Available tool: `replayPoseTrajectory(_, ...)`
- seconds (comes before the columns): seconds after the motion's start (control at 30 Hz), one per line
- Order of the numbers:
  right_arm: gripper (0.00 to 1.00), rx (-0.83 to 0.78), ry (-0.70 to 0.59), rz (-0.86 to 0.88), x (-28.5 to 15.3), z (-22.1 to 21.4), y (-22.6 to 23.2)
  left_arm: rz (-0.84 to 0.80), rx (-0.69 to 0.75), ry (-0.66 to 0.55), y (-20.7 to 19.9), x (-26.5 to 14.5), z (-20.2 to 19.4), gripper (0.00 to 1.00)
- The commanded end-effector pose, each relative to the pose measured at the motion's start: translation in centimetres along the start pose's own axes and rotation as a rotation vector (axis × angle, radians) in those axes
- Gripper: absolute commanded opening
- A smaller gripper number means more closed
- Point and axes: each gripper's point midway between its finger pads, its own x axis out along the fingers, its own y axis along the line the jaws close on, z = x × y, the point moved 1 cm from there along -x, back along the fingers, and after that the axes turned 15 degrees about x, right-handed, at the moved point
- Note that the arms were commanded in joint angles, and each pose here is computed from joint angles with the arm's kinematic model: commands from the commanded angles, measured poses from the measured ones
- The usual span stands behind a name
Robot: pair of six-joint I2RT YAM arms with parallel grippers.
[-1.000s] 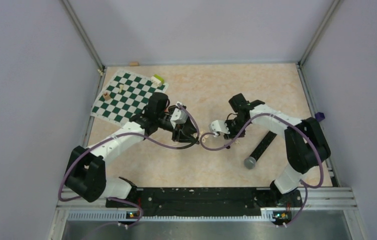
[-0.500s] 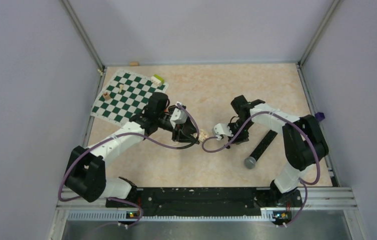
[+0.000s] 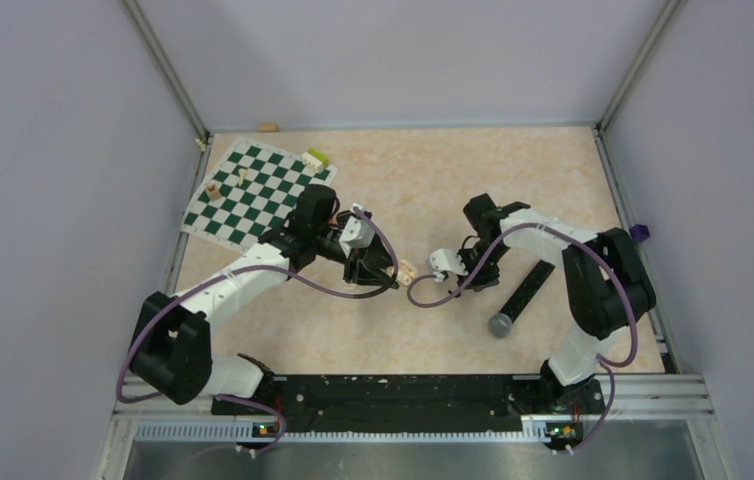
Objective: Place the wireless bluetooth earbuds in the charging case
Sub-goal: Pick up the earbud from the center of the board.
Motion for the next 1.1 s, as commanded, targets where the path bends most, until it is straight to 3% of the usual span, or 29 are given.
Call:
replayPoseTrajectory(0.0, 0.42, 0.027, -0.039, 0.010, -0.3, 1.1, -0.9, -0.029, 0.096, -0.049, -0.1, 0.1, 2.3, 0.00)
replayPoseTrajectory(0.3, 0.38, 0.060, -0.021, 0.032, -0.1, 1.1, -0.8, -0.030, 0.095, -0.049, -0.1, 0.1, 2.3, 0.00)
replayPoseTrajectory(0.37, 0.30, 0.068, -0.006, 0.036, 0.1, 0.8, -0.7, -0.030, 0.095, -0.049, -0.1, 0.1, 2.3, 0.00)
replayPoseTrajectory(0.53, 0.01, 0.099, 0.013, 0.050, 0.1, 0.9, -0.8, -0.029, 0.094, -0.048, -0.1, 0.1, 2.2, 0.00)
replayPoseTrajectory(0.83, 0.00, 0.154, -0.127, -0.144, -4.2, 4.4, -3.6, -0.024, 0.091, -0.043, -0.1, 0.1, 2.0, 0.00)
replayPoseTrajectory(1.07, 0.00, 0.100, -0.435, -0.498, -13.4, 9.9, -4.3, -0.027, 0.074, -0.040, 0.1, 0.2, 1.5, 0.00)
